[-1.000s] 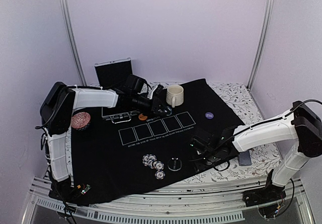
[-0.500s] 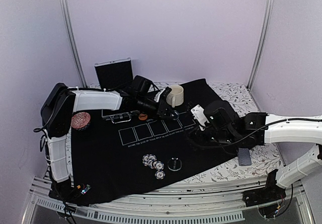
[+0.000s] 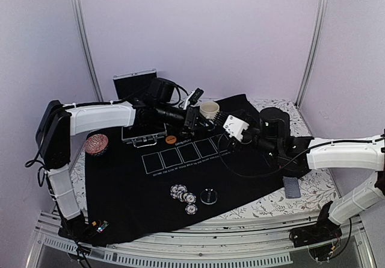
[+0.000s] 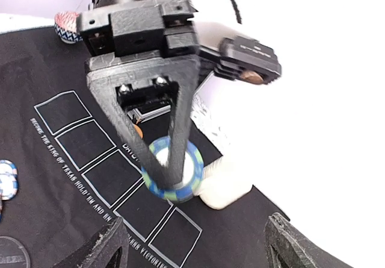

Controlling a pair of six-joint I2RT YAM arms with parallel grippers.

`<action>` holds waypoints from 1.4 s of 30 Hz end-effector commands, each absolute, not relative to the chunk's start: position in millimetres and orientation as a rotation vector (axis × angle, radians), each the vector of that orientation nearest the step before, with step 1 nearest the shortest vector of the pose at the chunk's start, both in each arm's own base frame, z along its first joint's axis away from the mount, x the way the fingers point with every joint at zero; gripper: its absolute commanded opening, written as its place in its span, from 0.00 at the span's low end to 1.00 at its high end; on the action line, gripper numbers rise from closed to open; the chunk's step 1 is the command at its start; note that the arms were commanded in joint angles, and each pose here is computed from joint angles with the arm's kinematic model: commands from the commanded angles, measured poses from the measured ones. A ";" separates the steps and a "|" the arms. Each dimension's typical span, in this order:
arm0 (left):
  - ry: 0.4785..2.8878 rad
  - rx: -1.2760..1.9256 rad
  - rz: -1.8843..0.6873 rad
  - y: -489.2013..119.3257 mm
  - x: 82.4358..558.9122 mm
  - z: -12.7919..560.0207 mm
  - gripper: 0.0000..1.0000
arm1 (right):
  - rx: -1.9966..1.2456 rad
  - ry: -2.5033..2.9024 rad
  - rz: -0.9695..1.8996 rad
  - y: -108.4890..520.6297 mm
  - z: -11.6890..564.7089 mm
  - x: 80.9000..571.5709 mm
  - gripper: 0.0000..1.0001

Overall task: Distribute texas hold em gaming equipment
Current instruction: Pass from the left arm to the right

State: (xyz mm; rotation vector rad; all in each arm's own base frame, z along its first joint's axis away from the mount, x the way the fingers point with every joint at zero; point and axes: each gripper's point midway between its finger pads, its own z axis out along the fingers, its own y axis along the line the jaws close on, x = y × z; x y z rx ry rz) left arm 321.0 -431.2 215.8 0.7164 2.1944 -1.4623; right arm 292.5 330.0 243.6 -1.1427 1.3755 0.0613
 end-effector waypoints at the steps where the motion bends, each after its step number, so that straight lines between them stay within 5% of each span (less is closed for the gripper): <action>1: 2.131 0.751 -1.491 -437.9 313.9 236.0 0.00 | -1.177 1.265 0.016 347.3 257.3 311.2 0.78; 7: 2.126 0.750 -1.482 -437.3 314.7 237.6 0.00 | -1.245 1.209 0.025 363.8 249.0 317.0 0.75; 13: 2.122 0.753 -1.484 -437.1 314.1 239.7 0.00 | -1.221 1.230 0.032 366.6 250.7 333.1 0.59; 27: 2.121 0.759 -1.479 -438.3 315.8 239.3 0.00 | -1.279 1.263 0.044 371.1 233.4 335.9 0.61; 32: 2.120 0.759 -1.478 -437.9 315.3 239.5 0.00 | -1.278 1.269 0.063 372.9 233.6 336.8 0.48; 42: 2.123 0.764 -1.480 -438.6 315.0 237.6 0.00 | -1.279 1.301 0.047 372.4 229.1 343.4 0.46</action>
